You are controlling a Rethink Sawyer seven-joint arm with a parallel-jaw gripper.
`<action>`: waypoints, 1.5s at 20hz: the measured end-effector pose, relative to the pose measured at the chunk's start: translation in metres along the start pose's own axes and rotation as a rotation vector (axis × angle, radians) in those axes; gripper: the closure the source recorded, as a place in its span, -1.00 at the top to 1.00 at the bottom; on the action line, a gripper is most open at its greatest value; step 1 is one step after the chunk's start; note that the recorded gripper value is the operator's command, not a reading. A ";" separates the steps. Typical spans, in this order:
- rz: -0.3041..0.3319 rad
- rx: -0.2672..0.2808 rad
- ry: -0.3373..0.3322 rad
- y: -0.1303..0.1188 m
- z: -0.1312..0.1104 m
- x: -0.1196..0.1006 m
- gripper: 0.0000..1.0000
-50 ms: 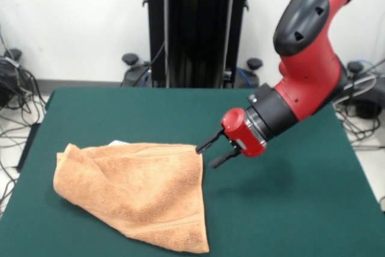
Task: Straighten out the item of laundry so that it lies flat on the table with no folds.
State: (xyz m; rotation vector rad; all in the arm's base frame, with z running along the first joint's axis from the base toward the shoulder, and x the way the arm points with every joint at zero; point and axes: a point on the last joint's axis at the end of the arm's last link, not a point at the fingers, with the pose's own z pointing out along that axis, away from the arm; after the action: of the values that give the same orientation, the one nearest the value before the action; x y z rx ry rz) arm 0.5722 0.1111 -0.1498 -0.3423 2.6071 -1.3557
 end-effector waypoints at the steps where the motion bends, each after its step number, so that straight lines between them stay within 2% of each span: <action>1: 0.000 0.001 0.001 -0.001 0.000 0.000 1.00; 8: -0.004 0.007 0.017 -0.008 -0.002 0.006 1.00; 13: -0.018 0.015 0.094 -0.011 0.000 0.021 1.00; 19: -0.043 0.026 0.132 -0.005 0.002 0.034 1.00; 24: -0.081 0.037 0.120 0.010 -0.002 0.045 1.00; 30: -0.136 0.077 0.111 0.037 0.006 0.070 1.00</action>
State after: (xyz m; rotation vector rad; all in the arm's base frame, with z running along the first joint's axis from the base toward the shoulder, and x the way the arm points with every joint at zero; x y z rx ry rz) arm 0.5029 0.1069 -0.1875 -0.4531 2.6531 -1.5574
